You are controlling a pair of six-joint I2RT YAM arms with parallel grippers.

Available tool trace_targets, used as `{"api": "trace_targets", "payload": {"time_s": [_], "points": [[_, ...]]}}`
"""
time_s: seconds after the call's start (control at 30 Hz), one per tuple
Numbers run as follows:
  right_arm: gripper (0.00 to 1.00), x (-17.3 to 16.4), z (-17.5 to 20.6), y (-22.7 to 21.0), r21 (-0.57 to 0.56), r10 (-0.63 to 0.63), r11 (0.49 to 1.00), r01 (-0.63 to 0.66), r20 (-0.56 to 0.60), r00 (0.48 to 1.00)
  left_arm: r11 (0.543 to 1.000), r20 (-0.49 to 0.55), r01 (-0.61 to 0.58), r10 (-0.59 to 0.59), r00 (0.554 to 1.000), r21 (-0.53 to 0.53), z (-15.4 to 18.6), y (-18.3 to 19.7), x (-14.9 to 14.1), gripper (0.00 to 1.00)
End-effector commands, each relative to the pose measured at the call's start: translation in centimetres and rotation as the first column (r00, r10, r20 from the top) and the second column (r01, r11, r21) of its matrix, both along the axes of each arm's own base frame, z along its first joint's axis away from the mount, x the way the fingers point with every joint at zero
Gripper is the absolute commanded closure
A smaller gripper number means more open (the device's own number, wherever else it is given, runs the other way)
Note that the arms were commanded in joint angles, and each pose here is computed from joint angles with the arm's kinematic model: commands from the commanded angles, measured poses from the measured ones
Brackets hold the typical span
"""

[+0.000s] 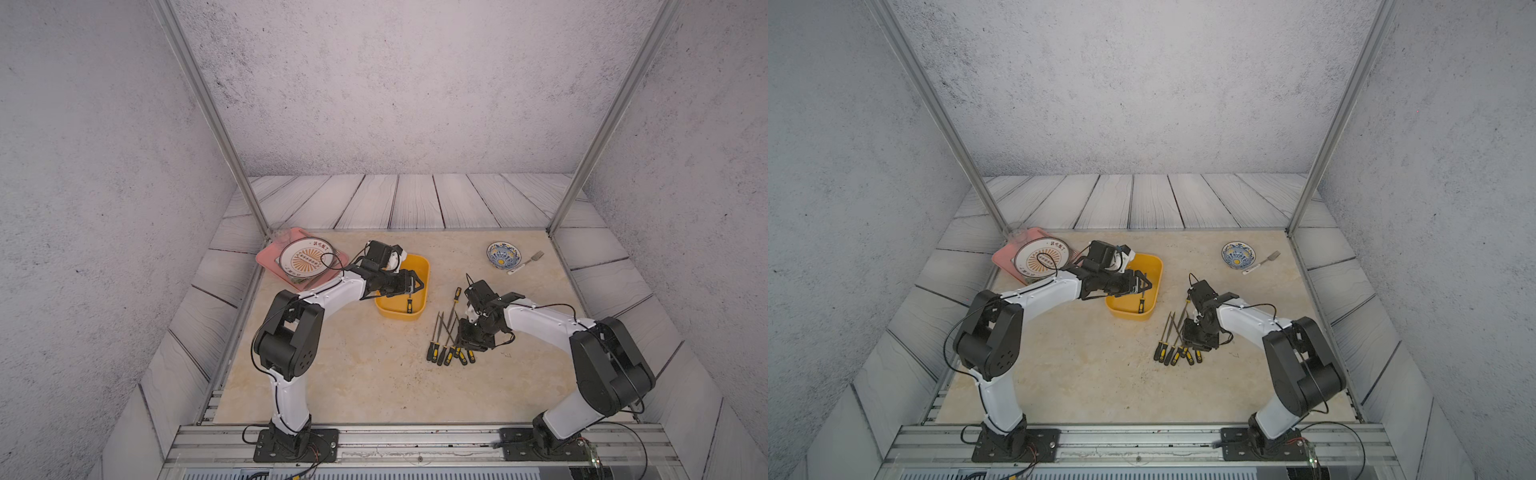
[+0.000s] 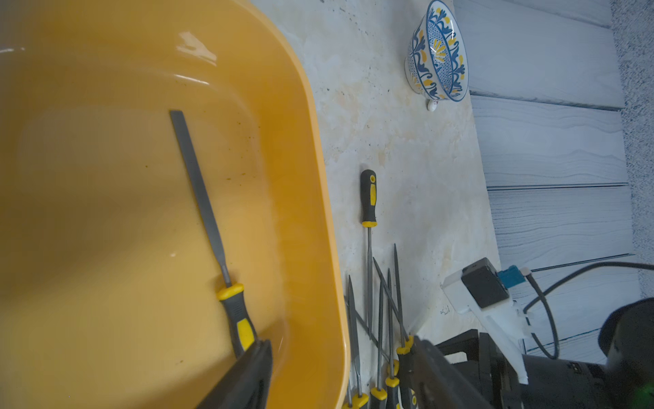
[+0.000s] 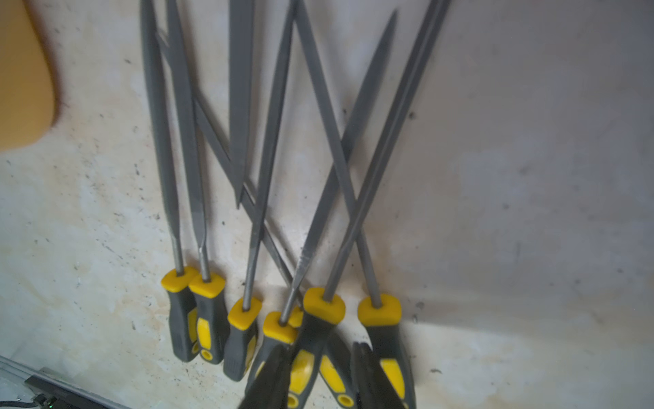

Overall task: Put the file tool into the storage box
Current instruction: Pick up the file tool from the center of the board.

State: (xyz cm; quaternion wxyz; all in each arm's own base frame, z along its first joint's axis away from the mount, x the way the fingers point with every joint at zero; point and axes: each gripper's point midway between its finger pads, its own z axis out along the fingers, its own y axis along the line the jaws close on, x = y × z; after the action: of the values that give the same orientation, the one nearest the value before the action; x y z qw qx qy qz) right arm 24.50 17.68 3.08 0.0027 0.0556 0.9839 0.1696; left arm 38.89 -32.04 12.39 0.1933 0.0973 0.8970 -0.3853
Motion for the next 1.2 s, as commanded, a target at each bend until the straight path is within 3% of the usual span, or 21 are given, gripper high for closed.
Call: {"api": "trace_targets", "payload": {"time_s": [0.0, 0.13, 0.27, 0.5, 0.7, 0.87, 1.17], "points": [[0.66, -0.1, -1.2, -0.1, -0.015, -0.013, 1.000, 0.013, -0.026, 1.000, 1.000, 0.001, 0.002, -0.002, 1.000, -0.012, 0.1, 0.0, -0.1, 0.32], [0.68, 0.1, -2.0, 0.1, -0.021, -0.011, 1.000, 0.010, -0.041, 0.999, 1.000, -0.004, 0.001, -0.001, 1.000, -0.013, -0.1, 0.0, -0.3, 0.32], [0.80, 0.2, -2.2, -0.2, -0.041, -0.008, 0.999, 0.007, -0.041, 0.999, 1.000, -0.004, 0.002, -0.002, 1.000, -0.014, 0.0, 0.1, -0.5, 0.32], [0.89, 1.1, 1.2, 0.3, -0.006, 0.006, 1.000, -0.006, 0.038, 0.999, 0.999, 0.009, 0.016, -0.016, 1.000, -0.050, 1.2, -0.3, -0.5, 0.32], [0.90, 2.6, 5.6, 2.3, 0.134, 0.002, 0.991, -0.024, 0.162, 0.987, 0.983, -0.018, 0.068, -0.072, 0.997, -0.170, 2.6, -1.9, -1.5, 0.31], [0.90, 3.7, 7.7, 5.0, 0.290, 0.010, 0.954, -0.077, 0.226, 0.974, 0.954, -0.040, 0.108, -0.124, 0.991, -0.280, 3.4, -3.4, -2.9, 0.31], [0.90, 5.5, 10.5, 9.0, 0.435, 0.060, 0.883, -0.177, 0.270, 0.961, 0.929, -0.021, 0.169, -0.186, 0.982, -0.329, 4.2, -5.1, -4.1, 0.31]]}}
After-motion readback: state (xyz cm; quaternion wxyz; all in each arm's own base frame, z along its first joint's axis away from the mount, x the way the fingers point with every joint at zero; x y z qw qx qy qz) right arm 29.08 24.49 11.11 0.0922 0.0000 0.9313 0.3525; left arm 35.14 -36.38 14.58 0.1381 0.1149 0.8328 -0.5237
